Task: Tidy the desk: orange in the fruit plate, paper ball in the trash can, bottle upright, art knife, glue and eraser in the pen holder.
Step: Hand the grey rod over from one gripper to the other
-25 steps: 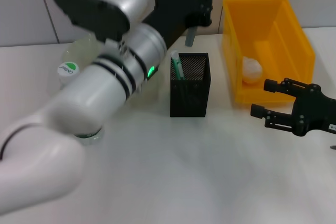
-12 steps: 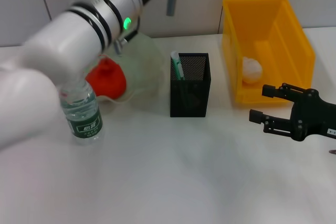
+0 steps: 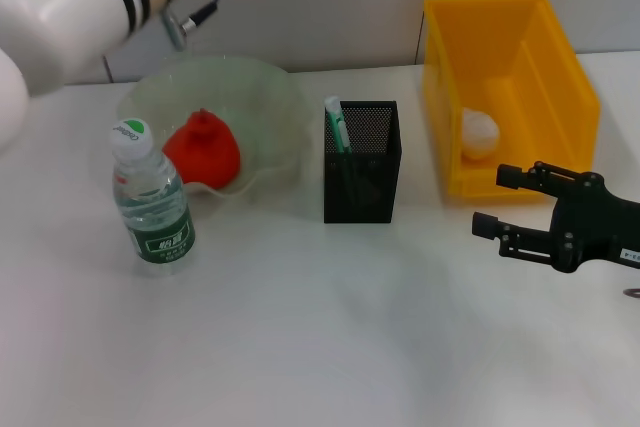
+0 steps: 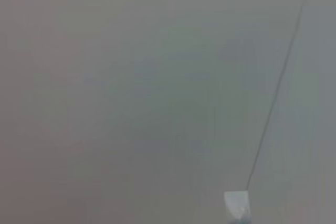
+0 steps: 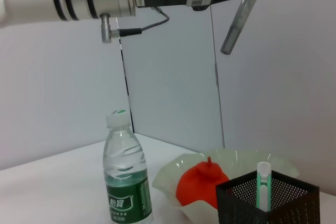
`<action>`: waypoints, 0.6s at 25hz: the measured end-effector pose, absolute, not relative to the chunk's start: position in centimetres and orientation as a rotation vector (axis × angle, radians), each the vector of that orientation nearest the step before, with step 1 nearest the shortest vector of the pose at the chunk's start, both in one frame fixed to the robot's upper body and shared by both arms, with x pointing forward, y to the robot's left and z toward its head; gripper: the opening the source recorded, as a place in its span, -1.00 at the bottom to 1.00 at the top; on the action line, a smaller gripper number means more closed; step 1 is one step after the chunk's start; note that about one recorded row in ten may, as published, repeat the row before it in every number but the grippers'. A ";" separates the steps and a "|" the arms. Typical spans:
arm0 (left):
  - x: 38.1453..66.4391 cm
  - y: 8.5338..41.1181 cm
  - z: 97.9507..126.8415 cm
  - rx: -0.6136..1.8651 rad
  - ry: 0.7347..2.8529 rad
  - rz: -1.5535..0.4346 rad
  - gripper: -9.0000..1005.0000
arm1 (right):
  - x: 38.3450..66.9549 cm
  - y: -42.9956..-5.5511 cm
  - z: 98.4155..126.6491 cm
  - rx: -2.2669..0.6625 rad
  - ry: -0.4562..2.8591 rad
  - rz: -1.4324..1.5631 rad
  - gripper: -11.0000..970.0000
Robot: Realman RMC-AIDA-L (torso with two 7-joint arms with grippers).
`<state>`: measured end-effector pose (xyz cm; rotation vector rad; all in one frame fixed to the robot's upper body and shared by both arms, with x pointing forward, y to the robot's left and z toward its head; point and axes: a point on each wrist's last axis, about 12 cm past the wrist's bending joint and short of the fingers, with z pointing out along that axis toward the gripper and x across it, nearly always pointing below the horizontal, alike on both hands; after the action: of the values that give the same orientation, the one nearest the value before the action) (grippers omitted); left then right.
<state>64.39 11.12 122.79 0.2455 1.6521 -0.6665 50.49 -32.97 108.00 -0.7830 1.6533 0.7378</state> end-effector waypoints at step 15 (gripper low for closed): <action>64.2 13.3 123.2 0.463 1.532 -0.852 -0.69 | 50.3 -32.7 107.5 -0.781 1.654 0.741 0.60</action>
<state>64.22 13.35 123.20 0.4630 1.5325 -0.8520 50.29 -32.74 107.52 -0.7811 1.6540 0.7405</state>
